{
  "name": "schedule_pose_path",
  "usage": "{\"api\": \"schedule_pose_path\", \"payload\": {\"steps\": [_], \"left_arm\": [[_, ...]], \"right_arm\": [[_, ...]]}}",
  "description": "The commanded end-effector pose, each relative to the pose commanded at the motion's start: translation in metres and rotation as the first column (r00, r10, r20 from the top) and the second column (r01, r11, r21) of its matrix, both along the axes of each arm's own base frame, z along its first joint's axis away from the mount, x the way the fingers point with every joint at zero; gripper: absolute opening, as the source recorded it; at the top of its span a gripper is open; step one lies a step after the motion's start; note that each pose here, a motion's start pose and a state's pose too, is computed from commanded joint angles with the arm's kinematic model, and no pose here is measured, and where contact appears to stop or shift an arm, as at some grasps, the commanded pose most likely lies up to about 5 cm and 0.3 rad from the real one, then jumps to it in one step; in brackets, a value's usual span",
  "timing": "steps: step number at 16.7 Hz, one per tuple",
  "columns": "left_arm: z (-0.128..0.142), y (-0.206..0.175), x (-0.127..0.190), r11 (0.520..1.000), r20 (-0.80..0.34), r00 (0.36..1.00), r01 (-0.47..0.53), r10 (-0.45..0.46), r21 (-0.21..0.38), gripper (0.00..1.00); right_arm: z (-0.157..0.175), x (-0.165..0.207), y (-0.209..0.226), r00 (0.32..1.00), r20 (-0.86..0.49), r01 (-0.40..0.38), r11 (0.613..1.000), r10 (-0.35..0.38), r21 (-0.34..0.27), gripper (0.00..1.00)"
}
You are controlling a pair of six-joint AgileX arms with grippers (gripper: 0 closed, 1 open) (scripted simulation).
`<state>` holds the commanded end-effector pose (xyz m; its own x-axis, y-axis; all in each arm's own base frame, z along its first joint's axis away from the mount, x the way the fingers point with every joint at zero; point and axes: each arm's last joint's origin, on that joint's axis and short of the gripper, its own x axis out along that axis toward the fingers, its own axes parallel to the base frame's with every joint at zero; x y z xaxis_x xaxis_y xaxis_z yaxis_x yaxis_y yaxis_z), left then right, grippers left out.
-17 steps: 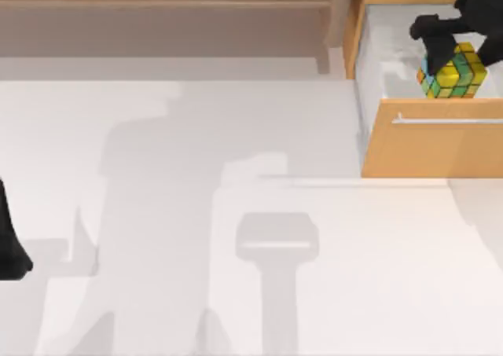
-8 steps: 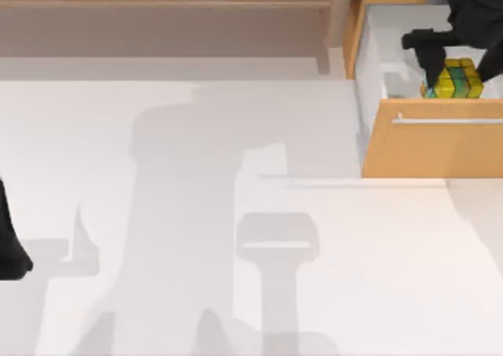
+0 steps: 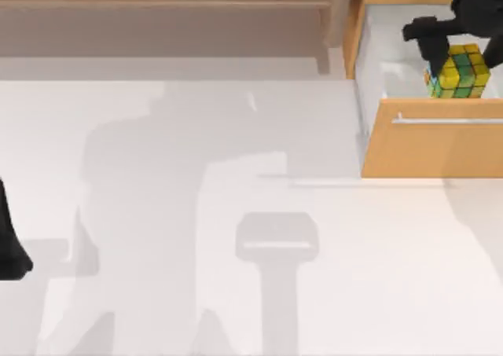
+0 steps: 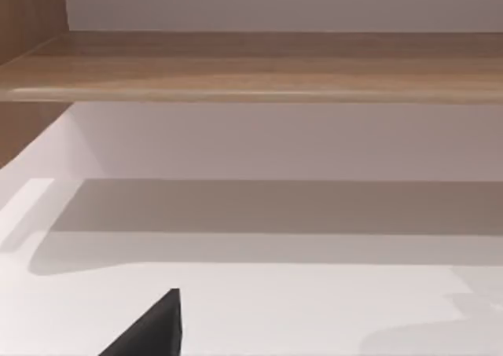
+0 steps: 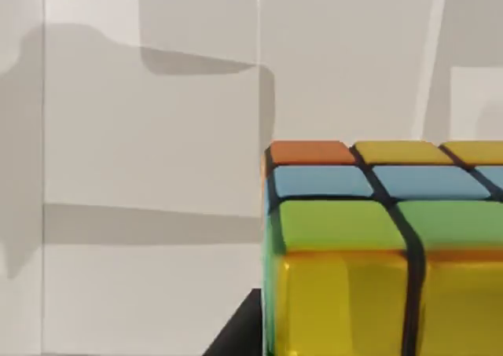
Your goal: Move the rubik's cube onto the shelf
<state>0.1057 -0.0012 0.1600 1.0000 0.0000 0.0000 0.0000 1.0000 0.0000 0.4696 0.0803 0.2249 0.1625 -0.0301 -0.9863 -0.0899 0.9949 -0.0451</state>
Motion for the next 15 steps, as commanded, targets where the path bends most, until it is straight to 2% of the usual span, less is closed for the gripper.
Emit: {"api": "schedule_pose_path", "payload": {"steps": [4, 7, 11, 15], "left_arm": [[0.0, 0.0, 0.0, 1.0, 0.0, 1.0, 0.0, 0.0, 0.0, 1.0], [0.0, 0.0, 0.0, 1.0, 0.0, 1.0, 0.0, 0.0, 0.0, 1.0], [0.0, 0.0, 0.0, 1.0, 0.0, 1.0, 0.0, 0.0, 0.0, 1.0], [0.0, 0.0, 0.0, 1.0, 0.0, 1.0, 0.0, 0.0, 0.0, 1.0]], "right_arm": [[0.041, -0.027, 0.041, 0.98, 0.177, -0.08, 0.996, 0.087, -0.048, 0.0], [0.057, -0.049, 0.087, 0.928, 0.327, -0.162, 0.983, 0.181, -0.084, 0.0], [0.054, -0.074, 0.151, 0.804, 0.527, -0.245, 0.961, 0.274, -0.126, 0.0], [0.037, -0.087, 0.202, 0.633, 0.725, -0.251, 0.958, 0.273, -0.142, 0.0]]}}
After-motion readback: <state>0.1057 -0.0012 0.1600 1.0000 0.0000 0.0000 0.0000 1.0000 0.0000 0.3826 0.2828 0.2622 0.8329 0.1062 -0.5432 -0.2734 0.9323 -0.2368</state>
